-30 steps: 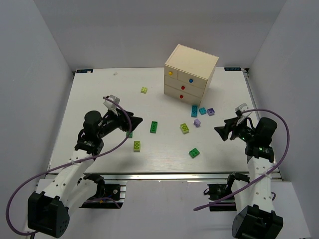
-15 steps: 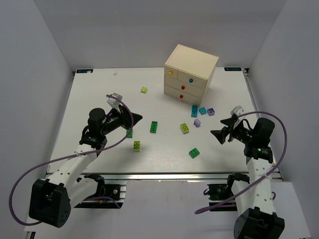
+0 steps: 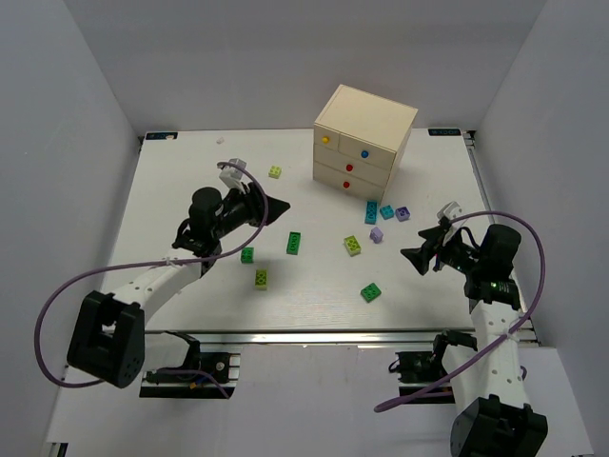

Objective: Sort the legos into containers by color

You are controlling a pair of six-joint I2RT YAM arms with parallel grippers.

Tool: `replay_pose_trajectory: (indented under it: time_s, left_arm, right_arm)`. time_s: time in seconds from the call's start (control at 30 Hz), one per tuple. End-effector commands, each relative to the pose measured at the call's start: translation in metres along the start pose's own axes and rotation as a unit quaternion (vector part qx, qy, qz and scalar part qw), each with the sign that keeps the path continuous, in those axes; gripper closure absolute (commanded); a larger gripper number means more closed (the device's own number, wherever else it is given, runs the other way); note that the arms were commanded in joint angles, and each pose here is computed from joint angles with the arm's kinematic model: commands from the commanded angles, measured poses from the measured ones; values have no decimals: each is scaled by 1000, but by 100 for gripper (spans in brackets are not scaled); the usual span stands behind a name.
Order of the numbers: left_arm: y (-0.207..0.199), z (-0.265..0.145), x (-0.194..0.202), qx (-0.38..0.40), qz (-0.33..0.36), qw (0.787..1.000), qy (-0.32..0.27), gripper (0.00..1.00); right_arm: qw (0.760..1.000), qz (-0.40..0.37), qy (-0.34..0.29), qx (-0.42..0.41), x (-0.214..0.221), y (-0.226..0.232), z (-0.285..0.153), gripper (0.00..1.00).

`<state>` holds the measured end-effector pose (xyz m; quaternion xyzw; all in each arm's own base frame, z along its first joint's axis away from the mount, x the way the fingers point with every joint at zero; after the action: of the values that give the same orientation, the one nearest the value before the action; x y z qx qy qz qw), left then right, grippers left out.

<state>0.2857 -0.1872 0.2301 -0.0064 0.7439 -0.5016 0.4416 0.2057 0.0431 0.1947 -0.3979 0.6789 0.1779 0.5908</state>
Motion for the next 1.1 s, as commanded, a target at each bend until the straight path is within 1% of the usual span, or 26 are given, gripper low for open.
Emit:
replay_pose_trajectory:
  time_s: [0.0, 0.13, 0.23, 0.27, 0.3, 0.33, 0.47, 0.53, 0.57, 0.6, 0.63, 0.67, 0.73, 0.77, 0.87, 1.0, 1.03, 1.07]
  left_arm:
    - [-16, 22, -21, 16, -14, 998, -51, 50]
    - [-21, 48, -23, 16, -30, 997, -66, 44]
    - [-31, 67, -29, 27, -37, 996, -78, 42]
    - [-24, 76, -29, 19, -45, 995, -82, 42]
    - [-27, 82, -29, 22, -47, 995, -84, 42]
    - [-25, 87, -31, 19, -51, 995, -88, 42]
    - [-22, 117, -38, 19, -62, 991, -115, 41]
    - [-19, 125, -39, 13, -65, 989, -131, 41]
    - [-20, 128, -43, 20, -67, 987, -143, 41]
    - [-13, 133, -42, 11, -69, 986, -150, 41]
    - [-12, 135, -43, 11, -68, 985, -157, 41]
    - [-13, 137, -46, 18, -67, 984, -165, 41]
    - [-9, 144, -48, 17, -67, 983, -173, 40]
    - [-11, 146, -50, 24, -69, 981, -177, 40]
    - [-11, 153, -54, 42, -74, 977, -195, 39]
    - [-8, 164, -55, 58, -88, 974, -203, 39]
    - [-11, 167, -58, 65, -89, 973, -205, 39]
    - [-8, 170, -55, 69, -94, 973, -202, 39]
  right_arm:
    - [1000, 0, 2, 18, -6, -4, 0, 28]
    - [1000, 7, 2, 23, -8, -5, 0, 31]
    - [1000, 9, 4, 30, -10, -6, 0, 34]
    - [999, 9, 6, 34, -9, -7, 0, 34]
    - [999, 12, 6, 37, -11, -8, -1, 34]
    - [999, 8, 4, 41, -13, -8, -1, 34]
    - [998, -2, -2, 60, -25, -18, -2, 26]
    - [998, -2, -7, 65, -34, -25, -1, 24]
    - [997, -12, -14, 69, -45, -31, -2, 23]
    - [997, -18, -20, 73, -52, -36, -1, 23]
    - [997, -7, -16, 74, -51, -43, 3, 23]
    - [997, -11, -21, 78, -62, -51, 4, 23]
    - [997, 4, -14, 77, -64, -63, 11, 24]
    - [997, 7, -12, 82, -66, -67, 13, 26]
    - [996, -3, -16, 93, -77, -82, 20, 27]
    - [995, -17, -14, 96, -89, -99, 32, 27]
    - [995, -28, -21, 95, -101, -103, 33, 27]
    - [996, -24, -18, 90, -102, -105, 38, 26]
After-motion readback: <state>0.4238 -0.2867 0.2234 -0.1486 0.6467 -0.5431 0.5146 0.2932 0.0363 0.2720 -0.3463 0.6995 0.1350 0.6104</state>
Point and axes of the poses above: each gripper's point midway between its finger pads, its own z axis out along the fingers, its own y axis along the line the jaws close on, x = y × z, the point moved 6 cm from there along -z, back along the fingers, and after that the axes turned 12 degrees about -z, right-handed, at the moved point
